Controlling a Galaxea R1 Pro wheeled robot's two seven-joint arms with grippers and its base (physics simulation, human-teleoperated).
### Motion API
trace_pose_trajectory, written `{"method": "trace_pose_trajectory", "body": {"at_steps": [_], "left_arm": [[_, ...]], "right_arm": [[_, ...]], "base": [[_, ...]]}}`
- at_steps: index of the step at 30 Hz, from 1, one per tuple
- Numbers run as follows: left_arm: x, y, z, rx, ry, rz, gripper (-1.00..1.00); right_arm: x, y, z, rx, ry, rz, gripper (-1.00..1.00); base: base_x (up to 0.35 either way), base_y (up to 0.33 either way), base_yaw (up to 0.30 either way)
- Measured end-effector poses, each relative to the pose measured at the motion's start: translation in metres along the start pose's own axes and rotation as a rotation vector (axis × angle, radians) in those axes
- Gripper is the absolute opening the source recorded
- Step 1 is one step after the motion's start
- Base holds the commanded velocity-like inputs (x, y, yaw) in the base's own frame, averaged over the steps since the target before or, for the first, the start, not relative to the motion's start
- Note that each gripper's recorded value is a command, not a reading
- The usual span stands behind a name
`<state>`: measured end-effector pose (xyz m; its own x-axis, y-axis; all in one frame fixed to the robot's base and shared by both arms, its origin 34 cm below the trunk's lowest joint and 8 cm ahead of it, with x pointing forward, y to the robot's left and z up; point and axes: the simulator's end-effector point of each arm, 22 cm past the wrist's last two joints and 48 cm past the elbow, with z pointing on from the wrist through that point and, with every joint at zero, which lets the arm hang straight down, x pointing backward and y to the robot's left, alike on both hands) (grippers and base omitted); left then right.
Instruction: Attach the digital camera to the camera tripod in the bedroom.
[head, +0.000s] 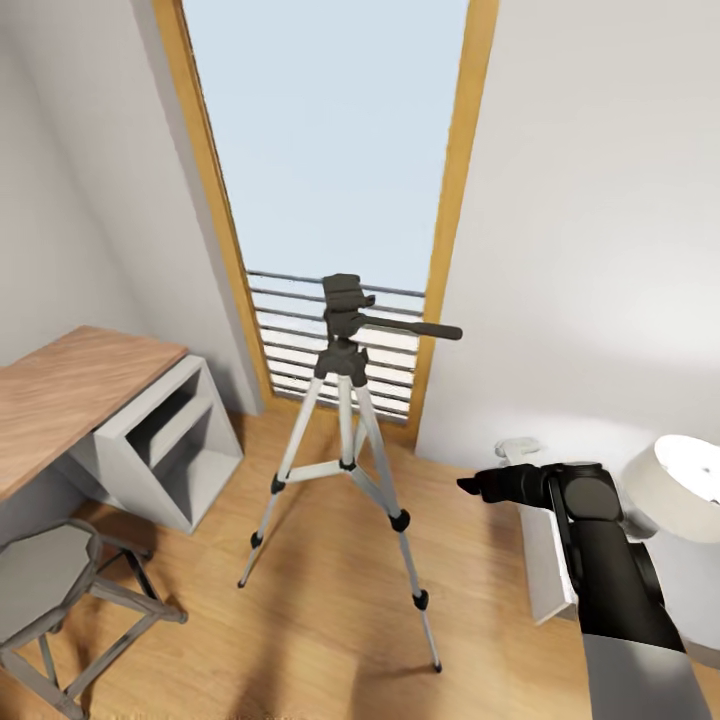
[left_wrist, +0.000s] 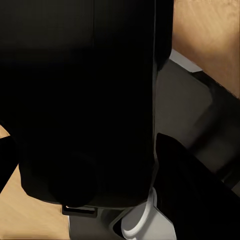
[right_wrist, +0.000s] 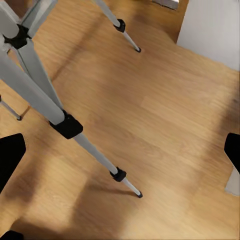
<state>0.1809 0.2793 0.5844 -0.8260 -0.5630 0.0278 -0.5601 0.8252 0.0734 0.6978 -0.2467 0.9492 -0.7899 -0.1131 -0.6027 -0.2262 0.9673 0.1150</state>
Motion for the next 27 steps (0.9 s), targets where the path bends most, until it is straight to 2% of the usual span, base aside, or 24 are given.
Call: {"method": "trace_pose_trajectory", "body": {"at_steps": [7, 19, 27], "left_arm": [[0.0000, 0.0000, 0.0000, 0.000, 0.000, 0.000, -1.00], [0.0003, 0.0002, 0.0000, 0.000, 0.000, 0.000, -1.00], [0.0002, 0.0001, 0.0000, 0.000, 0.000, 0.003, -1.00]], "right_arm": [[-0.0002, 0.0003, -0.0001, -0.002, -0.001, 0.001, 1.00], [0.0027, 0.0003, 0.0016, -0.013, 0.005, 0.013, 1.00], [0.0015, 0.0064, 0.0025, -0.046, -0.004, 0.030, 1.00]], "base": [[0.000, 0.000, 0.202], [0.000, 0.000, 0.016], [0.000, 0.000, 0.000]]}}
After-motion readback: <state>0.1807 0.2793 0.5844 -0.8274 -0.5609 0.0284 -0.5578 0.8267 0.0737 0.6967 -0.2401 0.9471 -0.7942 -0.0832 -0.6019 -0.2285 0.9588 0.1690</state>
